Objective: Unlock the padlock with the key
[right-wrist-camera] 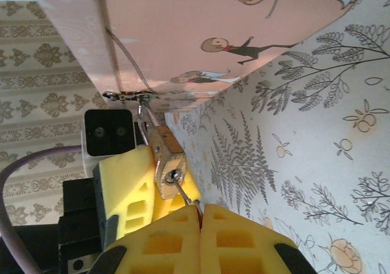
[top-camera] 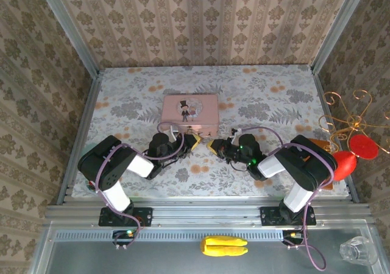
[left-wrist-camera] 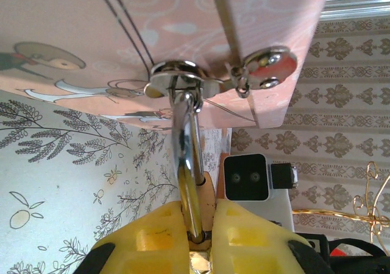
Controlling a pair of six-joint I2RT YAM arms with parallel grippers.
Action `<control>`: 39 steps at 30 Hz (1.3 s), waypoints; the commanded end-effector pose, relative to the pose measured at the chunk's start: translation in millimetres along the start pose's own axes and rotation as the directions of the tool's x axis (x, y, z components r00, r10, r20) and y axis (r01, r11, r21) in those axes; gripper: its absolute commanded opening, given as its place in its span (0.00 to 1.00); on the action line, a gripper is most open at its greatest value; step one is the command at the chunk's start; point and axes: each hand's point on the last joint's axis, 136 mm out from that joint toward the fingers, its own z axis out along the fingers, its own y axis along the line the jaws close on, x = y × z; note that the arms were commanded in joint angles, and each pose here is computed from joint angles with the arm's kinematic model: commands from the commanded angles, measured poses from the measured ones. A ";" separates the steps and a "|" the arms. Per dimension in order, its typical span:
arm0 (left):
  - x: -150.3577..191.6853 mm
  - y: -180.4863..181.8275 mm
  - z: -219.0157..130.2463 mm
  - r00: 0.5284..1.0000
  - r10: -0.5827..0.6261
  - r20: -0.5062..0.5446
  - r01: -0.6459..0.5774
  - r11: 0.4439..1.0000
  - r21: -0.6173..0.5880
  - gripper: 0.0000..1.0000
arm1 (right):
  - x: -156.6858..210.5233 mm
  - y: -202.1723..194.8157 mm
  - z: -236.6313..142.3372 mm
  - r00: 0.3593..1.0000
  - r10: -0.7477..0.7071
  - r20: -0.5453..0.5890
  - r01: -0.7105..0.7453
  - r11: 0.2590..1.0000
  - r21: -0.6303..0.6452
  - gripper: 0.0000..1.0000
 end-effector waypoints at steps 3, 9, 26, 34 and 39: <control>0.3 -39.8 3.7 0.994 0.106 -0.016 -0.103 0.985 0.140 0.00 | -1.7 21.6 -2.2 0.999 -0.046 0.006 0.046 0.998 -0.051 0.00; 2.0 -42.6 5.2 0.994 0.105 -0.020 -0.101 0.984 0.147 0.00 | -2.0 18.2 -1.8 0.998 -0.060 0.006 0.060 0.998 -0.024 0.00; 1.7 -41.2 4.1 0.995 0.102 -0.015 -0.099 0.985 0.143 0.00 | 0.6 9.3 4.1 0.998 -0.054 -0.006 0.054 0.998 -0.025 0.00; 4.1 -42.9 6.1 0.994 0.105 -0.023 -0.100 0.984 0.148 0.00 | 0.1 13.1 3.2 0.997 -0.075 -0.007 0.075 0.997 -0.006 0.00; 5.8 -45.8 7.0 0.994 0.106 -0.029 -0.100 0.983 0.155 0.00 | 0.0 11.5 5.9 0.998 -0.062 -0.011 0.062 0.998 -0.012 0.00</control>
